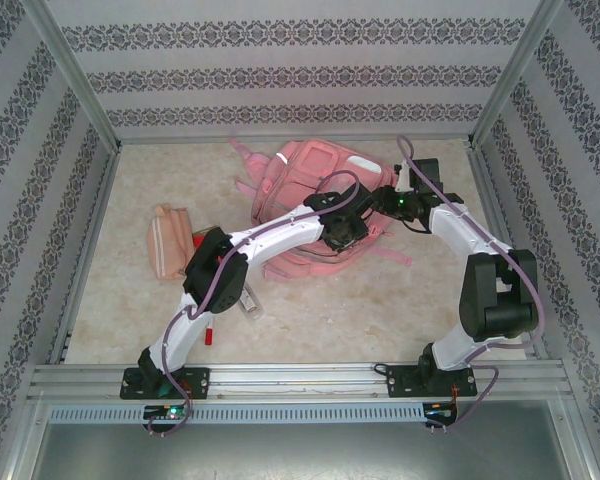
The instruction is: Pack the student bag
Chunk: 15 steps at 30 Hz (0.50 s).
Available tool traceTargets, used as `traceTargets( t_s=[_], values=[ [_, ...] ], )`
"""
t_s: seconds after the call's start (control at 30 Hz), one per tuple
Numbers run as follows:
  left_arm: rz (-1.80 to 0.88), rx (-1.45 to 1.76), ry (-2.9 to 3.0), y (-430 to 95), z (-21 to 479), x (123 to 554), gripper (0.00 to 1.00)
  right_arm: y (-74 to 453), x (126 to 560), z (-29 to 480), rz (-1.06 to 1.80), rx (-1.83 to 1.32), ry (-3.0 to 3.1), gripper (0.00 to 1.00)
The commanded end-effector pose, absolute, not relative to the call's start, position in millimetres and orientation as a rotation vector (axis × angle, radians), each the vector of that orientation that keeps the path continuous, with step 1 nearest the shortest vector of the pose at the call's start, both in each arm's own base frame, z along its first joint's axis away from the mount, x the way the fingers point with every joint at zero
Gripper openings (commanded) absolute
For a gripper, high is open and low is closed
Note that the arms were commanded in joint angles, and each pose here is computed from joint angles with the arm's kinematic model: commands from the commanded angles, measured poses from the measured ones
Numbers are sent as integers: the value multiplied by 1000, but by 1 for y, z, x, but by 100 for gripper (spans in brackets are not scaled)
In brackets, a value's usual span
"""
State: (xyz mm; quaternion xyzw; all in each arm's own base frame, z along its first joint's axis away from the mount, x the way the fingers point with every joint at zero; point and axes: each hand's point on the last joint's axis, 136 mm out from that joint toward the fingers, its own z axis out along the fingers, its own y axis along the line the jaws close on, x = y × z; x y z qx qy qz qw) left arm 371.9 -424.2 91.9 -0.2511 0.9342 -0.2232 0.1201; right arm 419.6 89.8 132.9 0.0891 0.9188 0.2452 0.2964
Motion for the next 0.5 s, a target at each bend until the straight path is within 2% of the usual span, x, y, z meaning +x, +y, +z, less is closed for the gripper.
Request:
traceTargets(
  t_s=[0.0,0.33,0.47],
  values=[
    [-611,-789,2751,-423,78,362,40,88,417,142,679,252,2413,34],
    [-572,-813,2740,-417,71,359,41,85,417,140,679,263,2416,33],
    [-609,-812,2737,-425,66,363,37,85,417,140,674,261,2414,33]
  ],
)
